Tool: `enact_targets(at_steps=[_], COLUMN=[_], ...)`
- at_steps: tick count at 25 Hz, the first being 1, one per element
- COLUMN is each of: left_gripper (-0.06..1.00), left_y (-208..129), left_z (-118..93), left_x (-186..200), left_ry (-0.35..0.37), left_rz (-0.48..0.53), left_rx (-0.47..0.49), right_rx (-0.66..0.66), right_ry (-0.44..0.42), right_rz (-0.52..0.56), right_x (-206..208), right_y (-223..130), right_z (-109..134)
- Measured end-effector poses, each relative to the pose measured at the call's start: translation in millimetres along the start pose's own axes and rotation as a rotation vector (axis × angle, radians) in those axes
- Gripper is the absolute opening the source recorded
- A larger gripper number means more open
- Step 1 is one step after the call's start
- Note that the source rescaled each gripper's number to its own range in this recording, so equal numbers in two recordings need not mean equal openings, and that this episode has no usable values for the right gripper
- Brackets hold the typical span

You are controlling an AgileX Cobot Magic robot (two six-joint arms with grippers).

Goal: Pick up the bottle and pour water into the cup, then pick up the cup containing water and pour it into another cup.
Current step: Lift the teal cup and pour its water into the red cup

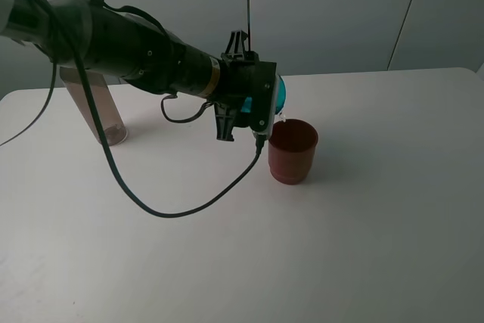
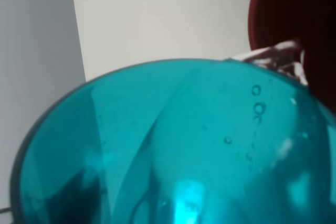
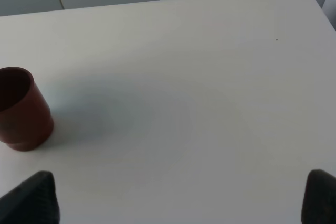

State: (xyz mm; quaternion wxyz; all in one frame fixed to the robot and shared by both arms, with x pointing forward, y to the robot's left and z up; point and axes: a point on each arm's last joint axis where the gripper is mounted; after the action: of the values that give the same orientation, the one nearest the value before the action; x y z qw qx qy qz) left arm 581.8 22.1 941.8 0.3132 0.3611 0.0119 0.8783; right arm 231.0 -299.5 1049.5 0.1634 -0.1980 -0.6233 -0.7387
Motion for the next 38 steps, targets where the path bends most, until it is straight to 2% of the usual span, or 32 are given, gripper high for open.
enact_targets(at_steps=[5, 22, 33, 38], left_gripper=[0.15, 0.15, 0.15, 0.15], left_y=[4.1, 11.6, 23.9, 22.8], left_z=[-0.9, -0.9, -7.5, -6.9], left_x=[-0.5, -1.4, -5.9, -6.1], left_ry=[0.001, 0.037, 0.035, 0.049], left_rz=[0.001, 0.083, 0.106, 0.154], left_rx=[-0.064, -0.151, -0.253, -0.285], right_rx=[0.000, -0.006, -0.006, -0.006], right_ry=[0.000, 0.000, 0.000, 0.000], right_rz=[0.000, 0.000, 0.000, 0.000], right_x=[0.0, 0.0, 0.0, 0.0], right_y=[0.0, 0.0, 0.0, 0.0], right_z=[0.0, 0.0, 0.0, 0.0])
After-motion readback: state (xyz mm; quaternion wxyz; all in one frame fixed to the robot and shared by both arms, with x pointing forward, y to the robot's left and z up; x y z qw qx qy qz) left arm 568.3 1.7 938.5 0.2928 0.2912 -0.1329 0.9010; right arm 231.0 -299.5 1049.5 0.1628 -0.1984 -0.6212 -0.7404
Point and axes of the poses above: a point on each arm's last joint axis where the gripper is mounted, x pointing back along that axis away from the gripper, z along the wrist's bending axis when the last joint is at zero, y = z × x, and after that the axes turned 5 degrees about -x, right-handed
